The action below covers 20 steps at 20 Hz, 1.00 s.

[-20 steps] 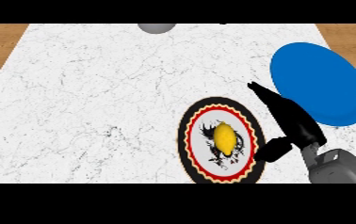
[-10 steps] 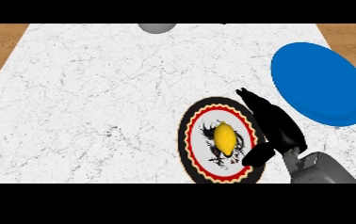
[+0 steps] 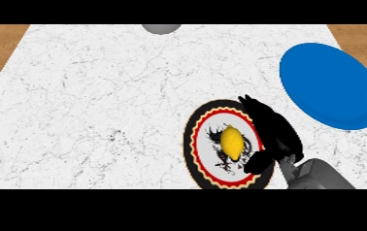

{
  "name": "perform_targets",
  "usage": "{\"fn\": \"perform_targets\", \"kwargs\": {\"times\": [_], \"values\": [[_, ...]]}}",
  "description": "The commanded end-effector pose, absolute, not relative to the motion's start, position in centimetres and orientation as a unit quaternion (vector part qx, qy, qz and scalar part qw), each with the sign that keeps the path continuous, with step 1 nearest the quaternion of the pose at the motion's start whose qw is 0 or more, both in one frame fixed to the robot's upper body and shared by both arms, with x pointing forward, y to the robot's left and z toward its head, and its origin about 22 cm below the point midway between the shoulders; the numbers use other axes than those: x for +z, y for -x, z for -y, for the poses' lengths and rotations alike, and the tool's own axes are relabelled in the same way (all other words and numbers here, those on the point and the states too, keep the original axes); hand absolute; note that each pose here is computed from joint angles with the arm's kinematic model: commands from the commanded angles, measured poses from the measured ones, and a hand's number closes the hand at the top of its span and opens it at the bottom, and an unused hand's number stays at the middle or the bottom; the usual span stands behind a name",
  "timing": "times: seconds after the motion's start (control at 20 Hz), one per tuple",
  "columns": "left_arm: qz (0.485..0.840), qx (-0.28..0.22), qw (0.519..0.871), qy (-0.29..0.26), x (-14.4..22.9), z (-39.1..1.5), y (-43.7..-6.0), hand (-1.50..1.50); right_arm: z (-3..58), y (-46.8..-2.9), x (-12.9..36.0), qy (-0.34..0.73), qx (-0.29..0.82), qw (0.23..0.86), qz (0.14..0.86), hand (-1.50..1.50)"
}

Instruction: Pick the lemon from the plate and place it in the plate

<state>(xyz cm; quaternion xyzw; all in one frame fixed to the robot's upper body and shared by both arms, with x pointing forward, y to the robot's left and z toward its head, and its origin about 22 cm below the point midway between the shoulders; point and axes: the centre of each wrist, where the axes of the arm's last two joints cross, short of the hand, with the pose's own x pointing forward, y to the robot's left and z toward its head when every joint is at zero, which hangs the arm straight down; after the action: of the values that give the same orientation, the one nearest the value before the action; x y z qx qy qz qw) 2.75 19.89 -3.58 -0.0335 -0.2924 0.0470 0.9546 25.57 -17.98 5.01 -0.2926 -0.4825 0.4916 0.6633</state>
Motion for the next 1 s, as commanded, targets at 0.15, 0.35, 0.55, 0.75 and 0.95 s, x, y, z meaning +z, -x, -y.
{"fn": "perform_targets", "kwargs": {"times": [0.15,0.35,0.55,0.75,0.95], "values": [[0.519,0.031,0.854,-0.001,-0.4,-21.6,-12.0,0.0,16.9,-25.2,3.4,0.296,0.506,0.669,0.457,-1.5],[0.526,0.018,0.85,0.001,-0.3,-21.3,-12.1,0.0,15.6,-25.0,2.9,0.286,0.551,0.647,0.442,1.5],[0.522,0.025,0.853,0.002,-0.7,-21.3,-12.3,0.0,15.1,-25.2,2.9,0.308,0.557,0.625,0.452,1.5],[0.523,0.026,0.852,0.01,-0.1,-21.1,-12.4,0.0,15.0,-25.8,3.1,0.32,0.555,0.615,0.46,1.5],[0.518,0.029,0.855,0.003,-0.4,-21.6,-12.1,0.0,13.8,-26.7,3.6,0.348,0.486,0.655,0.463,1.5]]}}
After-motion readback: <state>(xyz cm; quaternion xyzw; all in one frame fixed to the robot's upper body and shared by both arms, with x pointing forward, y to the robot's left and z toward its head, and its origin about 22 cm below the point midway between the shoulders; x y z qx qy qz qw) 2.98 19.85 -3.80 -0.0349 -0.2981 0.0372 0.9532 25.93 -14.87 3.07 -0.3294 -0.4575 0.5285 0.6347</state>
